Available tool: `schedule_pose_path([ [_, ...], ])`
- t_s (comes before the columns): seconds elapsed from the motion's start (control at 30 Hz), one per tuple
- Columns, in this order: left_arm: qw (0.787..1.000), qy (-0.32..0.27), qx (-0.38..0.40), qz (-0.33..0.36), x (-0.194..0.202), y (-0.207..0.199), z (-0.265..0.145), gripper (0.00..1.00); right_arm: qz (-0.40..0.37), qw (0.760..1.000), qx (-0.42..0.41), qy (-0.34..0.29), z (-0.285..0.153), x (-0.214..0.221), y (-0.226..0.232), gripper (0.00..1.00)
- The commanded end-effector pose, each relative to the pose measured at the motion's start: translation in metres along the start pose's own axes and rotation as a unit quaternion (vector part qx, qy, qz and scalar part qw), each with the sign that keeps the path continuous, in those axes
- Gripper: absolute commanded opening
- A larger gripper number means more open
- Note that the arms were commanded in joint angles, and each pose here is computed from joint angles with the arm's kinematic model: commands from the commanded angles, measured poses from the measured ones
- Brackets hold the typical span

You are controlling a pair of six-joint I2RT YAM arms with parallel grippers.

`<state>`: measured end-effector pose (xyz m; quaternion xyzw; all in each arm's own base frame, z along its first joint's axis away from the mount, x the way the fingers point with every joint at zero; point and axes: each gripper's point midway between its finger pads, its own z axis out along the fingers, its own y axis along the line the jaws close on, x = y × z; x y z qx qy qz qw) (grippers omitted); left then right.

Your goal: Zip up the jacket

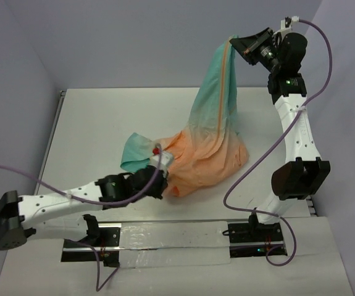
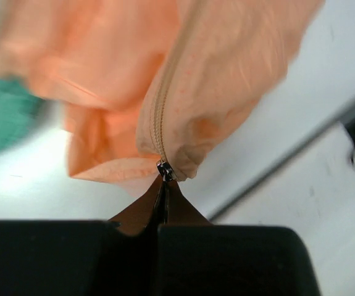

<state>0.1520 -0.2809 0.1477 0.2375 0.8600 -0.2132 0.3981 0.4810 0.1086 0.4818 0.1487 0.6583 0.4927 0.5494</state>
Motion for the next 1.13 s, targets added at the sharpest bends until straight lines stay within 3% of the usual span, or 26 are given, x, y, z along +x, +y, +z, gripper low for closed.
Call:
schedule_pose_path([
  [0.0,0.984,-0.150,-0.071,-0.060,-0.103,0.067,-0.041,0.00,-0.052,0.997,-0.026,-0.047,-0.027,-0.010,0.024,0.00],
  [0.1,0.969,-0.201,-0.113,-0.086,-0.142,0.101,-0.066,0.00,-0.048,0.998,0.000,-0.031,-0.028,0.010,-0.003,0.00],
  [0.17,0.953,-0.227,-0.165,-0.117,-0.163,0.141,-0.078,0.00,-0.038,0.999,0.032,-0.014,-0.033,0.034,-0.033,0.08],
  [0.2,0.953,-0.232,-0.152,-0.120,-0.169,0.136,-0.079,0.00,-0.032,0.998,0.045,-0.004,-0.033,0.044,-0.047,0.09],
  [0.23,0.947,-0.237,-0.164,-0.143,-0.179,0.157,-0.081,0.26,-0.031,0.997,0.064,-0.001,-0.039,0.052,-0.058,0.27],
  [0.27,0.944,-0.237,-0.166,-0.159,-0.189,0.167,-0.081,0.45,-0.037,0.995,0.091,0.002,-0.044,0.057,-0.071,0.39],
  [0.37,0.945,-0.218,-0.163,-0.181,-0.194,0.172,-0.075,0.85,-0.064,0.973,0.222,0.016,-0.062,0.071,-0.123,0.61],
  [0.43,0.942,-0.224,-0.164,-0.188,-0.200,0.172,-0.078,0.98,-0.085,0.952,0.292,0.012,-0.079,0.072,-0.147,0.73],
  [0.6,0.918,-0.257,-0.216,-0.211,-0.205,0.189,-0.105,0.99,-0.130,0.903,0.409,-0.019,-0.125,0.062,-0.182,0.93],
  [0.77,0.895,-0.303,-0.223,-0.241,-0.214,0.193,-0.138,0.99,-0.151,0.854,0.497,-0.028,-0.169,0.064,-0.207,0.95],
  [0.97,0.897,-0.301,-0.198,-0.257,-0.204,0.185,-0.141,0.99,-0.156,0.831,0.534,0.005,-0.203,0.098,-0.240,0.95],
  [1.1,0.901,-0.294,-0.187,-0.260,-0.197,0.181,-0.135,0.99,-0.162,0.830,0.533,0.006,-0.213,0.107,-0.246,0.95],
])
